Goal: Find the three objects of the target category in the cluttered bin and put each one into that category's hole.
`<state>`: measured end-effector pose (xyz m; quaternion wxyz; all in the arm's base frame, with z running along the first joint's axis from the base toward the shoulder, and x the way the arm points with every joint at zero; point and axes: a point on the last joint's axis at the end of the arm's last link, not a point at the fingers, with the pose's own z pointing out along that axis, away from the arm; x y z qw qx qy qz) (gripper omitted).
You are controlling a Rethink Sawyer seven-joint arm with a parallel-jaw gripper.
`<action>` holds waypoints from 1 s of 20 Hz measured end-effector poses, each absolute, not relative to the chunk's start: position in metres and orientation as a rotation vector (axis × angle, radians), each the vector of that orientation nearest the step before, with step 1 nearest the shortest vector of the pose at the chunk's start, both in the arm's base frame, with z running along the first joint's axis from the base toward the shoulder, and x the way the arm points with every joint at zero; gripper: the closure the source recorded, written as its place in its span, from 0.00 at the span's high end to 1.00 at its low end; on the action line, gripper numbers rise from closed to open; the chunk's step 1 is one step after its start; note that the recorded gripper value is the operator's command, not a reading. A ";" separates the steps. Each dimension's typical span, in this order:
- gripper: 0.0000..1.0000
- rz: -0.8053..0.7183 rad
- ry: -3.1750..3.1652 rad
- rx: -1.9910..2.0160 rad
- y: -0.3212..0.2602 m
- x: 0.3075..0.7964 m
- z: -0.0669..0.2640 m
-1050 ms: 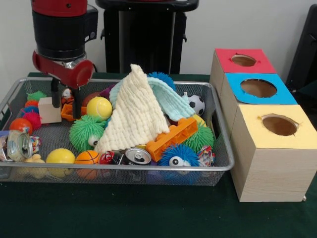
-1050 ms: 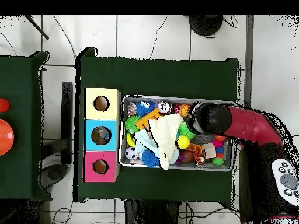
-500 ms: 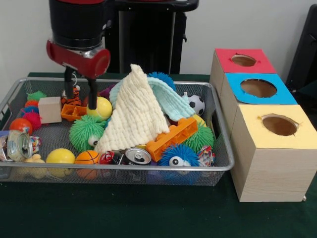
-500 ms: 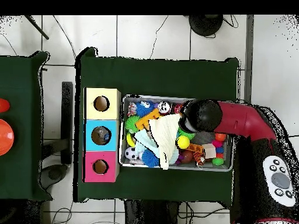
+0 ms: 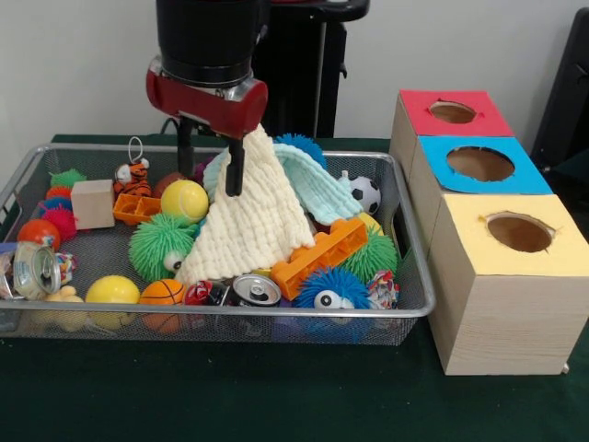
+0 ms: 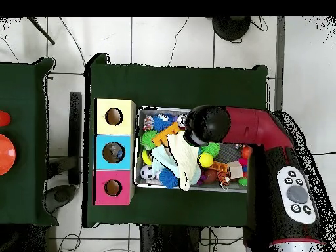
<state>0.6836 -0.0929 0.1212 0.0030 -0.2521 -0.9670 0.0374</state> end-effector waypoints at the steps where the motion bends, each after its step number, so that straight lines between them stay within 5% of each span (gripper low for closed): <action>1: 1.00 0.111 -3.030 -0.786 -0.091 0.684 0.119; 20: 1.00 0.055 -2.875 -0.714 -0.067 0.656 0.057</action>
